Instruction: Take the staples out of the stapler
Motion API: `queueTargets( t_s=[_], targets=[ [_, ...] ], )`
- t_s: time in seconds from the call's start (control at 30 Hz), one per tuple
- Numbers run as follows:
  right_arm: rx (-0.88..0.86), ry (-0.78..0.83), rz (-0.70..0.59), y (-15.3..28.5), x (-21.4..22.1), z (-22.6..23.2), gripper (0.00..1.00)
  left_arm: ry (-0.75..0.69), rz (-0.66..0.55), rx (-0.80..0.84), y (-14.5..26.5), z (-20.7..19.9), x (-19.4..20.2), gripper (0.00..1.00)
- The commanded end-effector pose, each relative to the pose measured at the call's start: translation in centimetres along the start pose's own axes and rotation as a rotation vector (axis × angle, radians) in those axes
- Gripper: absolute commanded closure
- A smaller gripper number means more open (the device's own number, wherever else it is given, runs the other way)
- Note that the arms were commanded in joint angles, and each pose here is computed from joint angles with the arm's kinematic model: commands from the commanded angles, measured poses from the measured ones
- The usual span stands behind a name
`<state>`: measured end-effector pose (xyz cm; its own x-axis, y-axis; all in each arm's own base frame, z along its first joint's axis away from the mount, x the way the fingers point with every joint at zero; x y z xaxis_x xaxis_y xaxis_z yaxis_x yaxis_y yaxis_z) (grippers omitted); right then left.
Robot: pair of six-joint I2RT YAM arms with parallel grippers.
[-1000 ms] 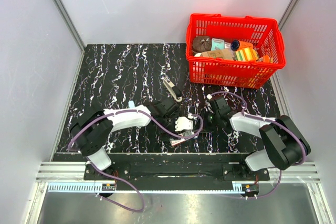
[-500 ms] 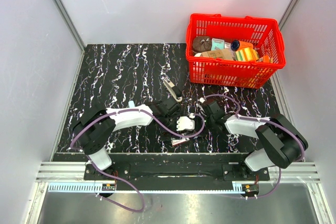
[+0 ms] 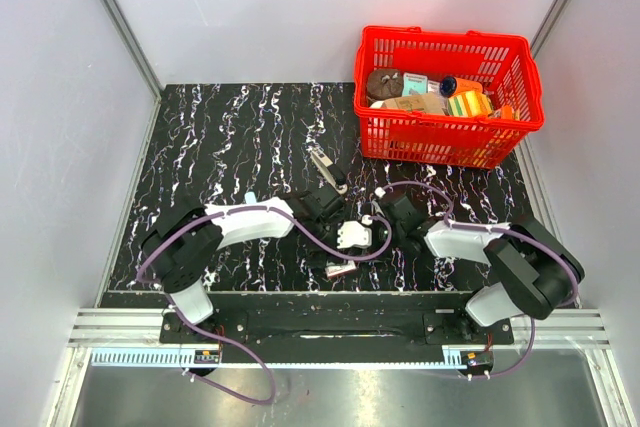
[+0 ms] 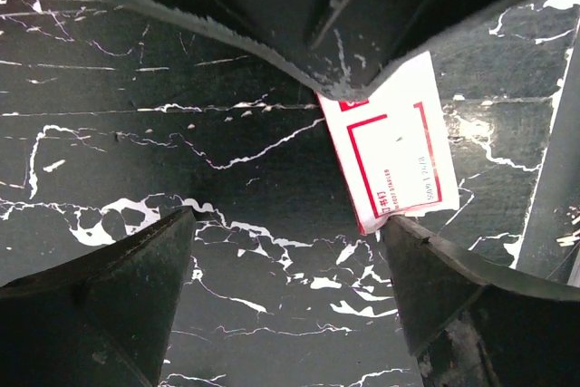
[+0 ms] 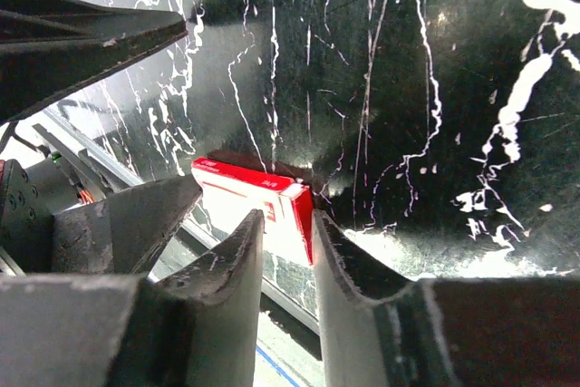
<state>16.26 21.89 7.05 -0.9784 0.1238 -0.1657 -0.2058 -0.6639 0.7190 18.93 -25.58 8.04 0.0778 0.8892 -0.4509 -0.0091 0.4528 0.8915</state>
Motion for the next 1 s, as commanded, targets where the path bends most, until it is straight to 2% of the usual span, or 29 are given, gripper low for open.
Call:
queueTargets(
  t_s=[0.0,0.23,0.37,0.43,0.47,0.5,0.53,0.63,0.77,0.97],
  targets=[
    [0.014,0.023,-0.051,0.7,-0.8,0.9,0.63,-0.014,-0.037,-0.067,-0.1,1.9,-1.6,0.12],
    [0.099,0.023,-0.117,3.9,-2.3,-0.6,0.52,0.042,-0.048,-0.098,2.0,4.1,-0.8,0.12],
    [0.157,0.056,-0.156,5.5,-3.3,-0.7,0.4,0.053,-0.076,-0.117,4.1,4.5,-1.3,0.09],
    [0.185,0.071,-0.176,6.4,-3.8,-0.5,0.29,0.069,-0.096,-0.13,5.9,4.6,-1.7,0.06],
    [0.19,0.092,-0.205,7.0,-4.3,0.0,0.2,0.086,-0.102,-0.134,6.6,4.6,-1.7,0.04],
    [0.202,0.108,-0.227,7.7,-4.8,0.4,0.07,0.1,-0.109,-0.141,7.5,4.7,-1.8,0.01],
    [0.226,0.119,-0.252,8.3,-5.2,0.7,0.01,0.115,-0.123,-0.151,8.7,4.8,-1.9,0.01],
    [0.257,0.156,-0.342,10.5,-7.1,2.6,0.01,0.167,-0.192,-0.195,12.4,5.4,-2.4,0.01],
    [0.26,0.202,-0.394,12.5,-8.8,4.9,0.0,0.242,-0.275,-0.283,17.6,6.1,-2.4,0.01],
    [0.253,0.264,-0.514,15.2,-11.0,7.6,0.01,0.409,-0.389,-0.417,23.1,7.0,0.2,0.01]
  ],
)
Point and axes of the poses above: each gripper's point midway between its finger pads, its own y axis back along the fingers, its own z axis along the line the jaws close on, x = y × z, the point moved 7 cm from there along y, back along the fingers, and after that the axes turned 1 degree about -y, right-handed, at the moved point
